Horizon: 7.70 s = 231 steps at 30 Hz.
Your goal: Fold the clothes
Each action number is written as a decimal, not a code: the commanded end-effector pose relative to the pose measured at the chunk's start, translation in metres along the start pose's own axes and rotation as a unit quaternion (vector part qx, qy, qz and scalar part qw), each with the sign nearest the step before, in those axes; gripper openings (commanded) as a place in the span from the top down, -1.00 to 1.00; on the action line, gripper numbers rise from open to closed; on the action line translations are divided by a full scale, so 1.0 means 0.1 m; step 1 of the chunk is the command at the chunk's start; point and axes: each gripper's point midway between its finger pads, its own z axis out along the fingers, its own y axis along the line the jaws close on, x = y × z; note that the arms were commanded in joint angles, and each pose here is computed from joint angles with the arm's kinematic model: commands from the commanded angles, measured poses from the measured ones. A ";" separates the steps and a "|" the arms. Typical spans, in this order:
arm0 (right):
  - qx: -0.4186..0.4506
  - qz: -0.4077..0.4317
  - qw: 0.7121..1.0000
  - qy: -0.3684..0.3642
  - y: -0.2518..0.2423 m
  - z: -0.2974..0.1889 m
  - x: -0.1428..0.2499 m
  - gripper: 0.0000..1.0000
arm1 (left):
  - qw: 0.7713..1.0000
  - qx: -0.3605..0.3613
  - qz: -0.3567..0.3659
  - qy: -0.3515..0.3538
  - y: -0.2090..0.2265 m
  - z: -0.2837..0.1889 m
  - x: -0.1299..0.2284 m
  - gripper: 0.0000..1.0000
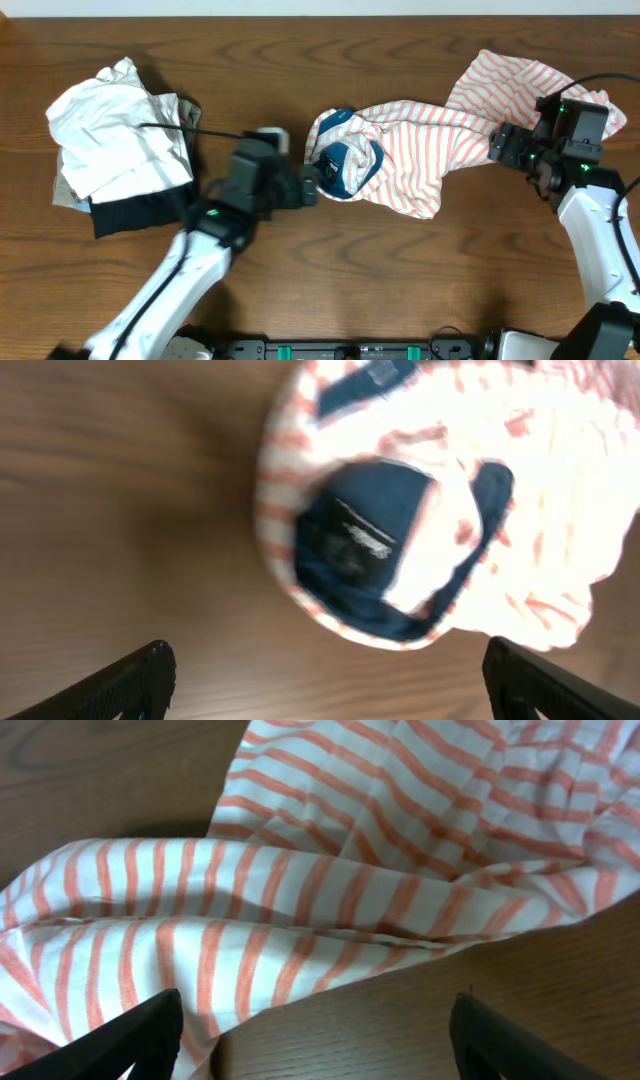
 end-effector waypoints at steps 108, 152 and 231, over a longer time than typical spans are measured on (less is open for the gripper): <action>0.122 -0.088 0.988 0.015 -0.34 0.98 -0.76 -0.98 | 0.944 -0.103 0.008 -0.315 0.45 -0.99 -1.62 0.88; 0.037 -0.178 0.983 0.025 -0.23 1.48 -0.60 0.98 | 0.949 -0.115 0.010 -0.295 0.50 -0.94 -1.53 0.88; 0.138 0.060 0.970 0.193 -1.03 0.02 0.07 -0.99 | 0.986 -0.098 -0.097 0.097 1.07 0.56 0.18 -0.96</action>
